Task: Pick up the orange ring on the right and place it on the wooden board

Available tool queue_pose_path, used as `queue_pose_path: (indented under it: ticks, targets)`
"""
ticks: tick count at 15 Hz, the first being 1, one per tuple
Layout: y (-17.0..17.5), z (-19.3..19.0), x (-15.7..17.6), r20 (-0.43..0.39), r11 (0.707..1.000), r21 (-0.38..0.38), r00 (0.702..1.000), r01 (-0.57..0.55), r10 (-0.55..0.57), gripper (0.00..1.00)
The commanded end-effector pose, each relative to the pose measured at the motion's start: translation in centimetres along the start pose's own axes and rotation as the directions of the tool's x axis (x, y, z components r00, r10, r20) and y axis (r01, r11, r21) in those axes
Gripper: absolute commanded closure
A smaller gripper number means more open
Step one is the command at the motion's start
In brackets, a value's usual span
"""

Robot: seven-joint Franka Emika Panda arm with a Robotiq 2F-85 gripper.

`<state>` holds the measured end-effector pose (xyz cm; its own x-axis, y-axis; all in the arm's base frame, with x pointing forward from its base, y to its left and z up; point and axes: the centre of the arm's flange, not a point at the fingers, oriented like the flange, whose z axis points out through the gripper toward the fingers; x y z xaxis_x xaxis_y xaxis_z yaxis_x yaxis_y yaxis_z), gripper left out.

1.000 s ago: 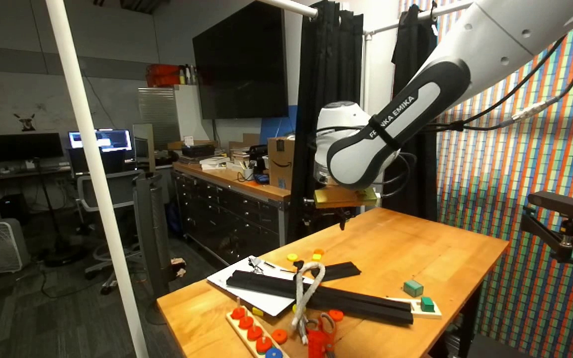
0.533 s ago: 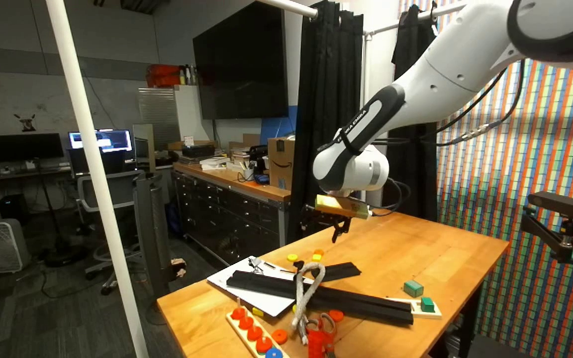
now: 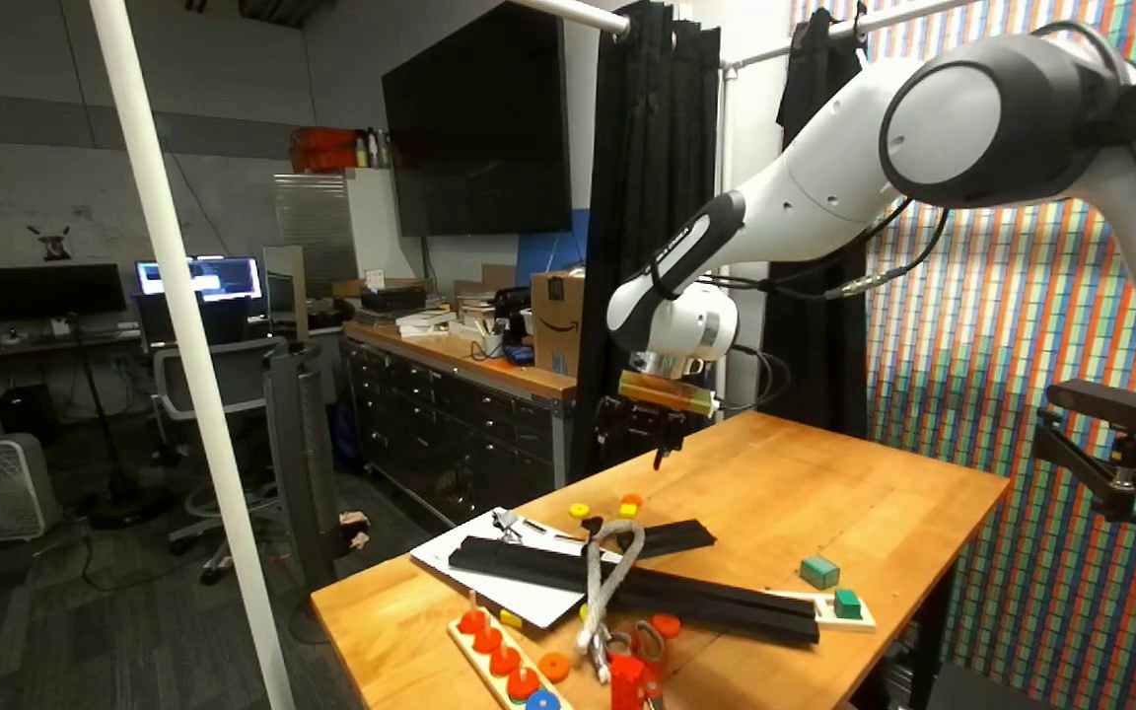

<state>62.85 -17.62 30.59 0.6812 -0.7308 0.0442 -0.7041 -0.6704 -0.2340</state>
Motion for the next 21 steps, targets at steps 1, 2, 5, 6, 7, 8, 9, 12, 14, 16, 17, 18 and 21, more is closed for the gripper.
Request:
queue_pose_path:
  ticks: [1,2,5,6,7,8,9,12,14,16,17,18,21]
  targets:
    - [-1.2,-0.1,5.9,0.047,0.999,-0.016,0.998,-0.051,0.052,0.00]
    - [-1.1,0.1,6.7,0.066,0.998,-0.022,0.996,-0.062,0.063,0.00]
    - [-0.6,1.6,8.9,0.129,0.994,-0.047,0.986,-0.096,0.101,0.00]
    - [-0.4,2.2,9.5,0.147,0.993,-0.054,0.983,-0.106,0.113,0.00]
    - [-0.2,2.8,10.2,0.162,0.991,-0.062,0.979,-0.116,0.124,0.00]
    - [-0.1,3.5,10.8,0.176,0.990,-0.070,0.975,-0.125,0.136,0.00]
    - [0.1,4.1,11.5,0.188,0.988,-0.078,0.971,-0.136,0.148,0.00]
    - [0.7,6.0,12.8,0.218,0.983,-0.092,0.960,-0.157,0.174,0.00]
    - [0.8,7.2,13.5,0.234,0.981,-0.104,0.955,-0.164,0.185,0.00]
    - [0.8,8.3,13.9,0.249,0.979,-0.119,0.949,-0.167,0.192,0.00]
    - [0.7,8.9,14.1,0.255,0.975,-0.139,0.946,-0.171,0.202,0.00]
    - [0.6,9.4,14.2,0.259,0.972,-0.155,0.942,-0.176,0.212,0.00]
    - [0.2,10.3,14.3,0.270,0.967,-0.175,0.935,-0.186,0.229,0.00]
